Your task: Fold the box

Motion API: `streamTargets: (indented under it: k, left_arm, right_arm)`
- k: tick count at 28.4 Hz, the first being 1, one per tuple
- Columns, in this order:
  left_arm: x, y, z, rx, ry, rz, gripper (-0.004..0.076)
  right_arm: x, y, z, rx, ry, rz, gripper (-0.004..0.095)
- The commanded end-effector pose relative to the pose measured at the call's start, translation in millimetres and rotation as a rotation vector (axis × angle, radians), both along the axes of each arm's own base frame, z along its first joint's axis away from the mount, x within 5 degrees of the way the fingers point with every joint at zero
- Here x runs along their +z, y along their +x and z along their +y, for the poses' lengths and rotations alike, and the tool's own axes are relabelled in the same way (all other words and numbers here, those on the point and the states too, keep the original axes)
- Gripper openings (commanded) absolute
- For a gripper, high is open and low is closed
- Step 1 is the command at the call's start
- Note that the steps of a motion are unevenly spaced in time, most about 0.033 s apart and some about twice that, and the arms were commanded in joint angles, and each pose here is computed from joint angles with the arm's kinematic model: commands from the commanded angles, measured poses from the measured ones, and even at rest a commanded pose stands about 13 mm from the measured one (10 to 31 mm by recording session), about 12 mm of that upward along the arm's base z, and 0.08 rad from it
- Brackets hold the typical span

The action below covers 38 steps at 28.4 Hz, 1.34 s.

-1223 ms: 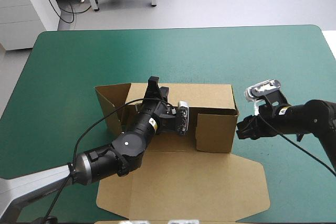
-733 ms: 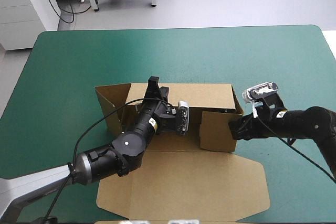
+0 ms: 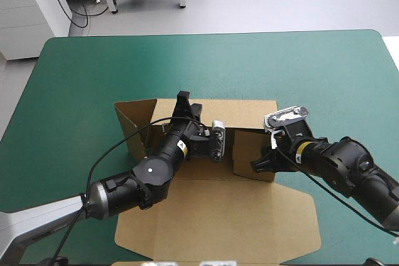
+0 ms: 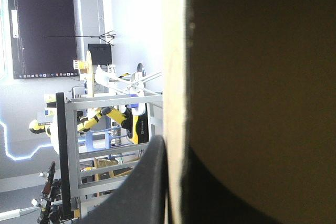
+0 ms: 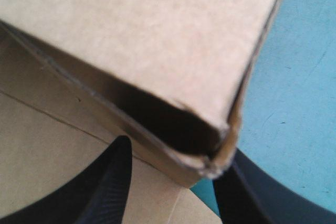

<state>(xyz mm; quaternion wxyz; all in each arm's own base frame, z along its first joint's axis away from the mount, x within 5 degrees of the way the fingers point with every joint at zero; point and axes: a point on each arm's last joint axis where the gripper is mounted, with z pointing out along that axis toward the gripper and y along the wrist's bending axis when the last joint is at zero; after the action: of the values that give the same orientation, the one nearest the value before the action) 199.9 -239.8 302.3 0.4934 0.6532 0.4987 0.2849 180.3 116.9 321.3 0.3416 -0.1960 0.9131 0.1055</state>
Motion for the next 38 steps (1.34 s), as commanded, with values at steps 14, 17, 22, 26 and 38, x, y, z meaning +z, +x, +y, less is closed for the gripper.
streamTargets:
  k: [14,17,22,26,38]
  left_arm:
    - [21.1,-3.7,1.8,-0.016,-0.065,-0.045,-0.0008]
    - [21.1,-3.7,1.8,-0.016,-0.063,-0.045,-0.0007]
    - [21.5,-11.4,-2.9,-0.037,-0.023,-0.068,0.0028]
    - [22.1,-20.4,-7.1,-0.035,-0.01,-0.081,0.0126]
    - [27.3,-43.0,-6.3,0.035,-0.019,-0.077,0.0332]
  right_arm:
    - [-6.5,14.4,30.0,-0.125,0.02,-0.075,-0.0016]
    - [-6.9,16.6,32.9,-0.118,0.036,-0.086,-0.002]
    - [-3.7,18.6,35.7,-0.106,0.071,-0.122,-0.002]
    - [-2.6,20.0,34.5,-0.11,0.059,-0.144,-0.002]
    - [-5.6,34.8,23.7,-0.189,0.068,-0.155,-0.002]
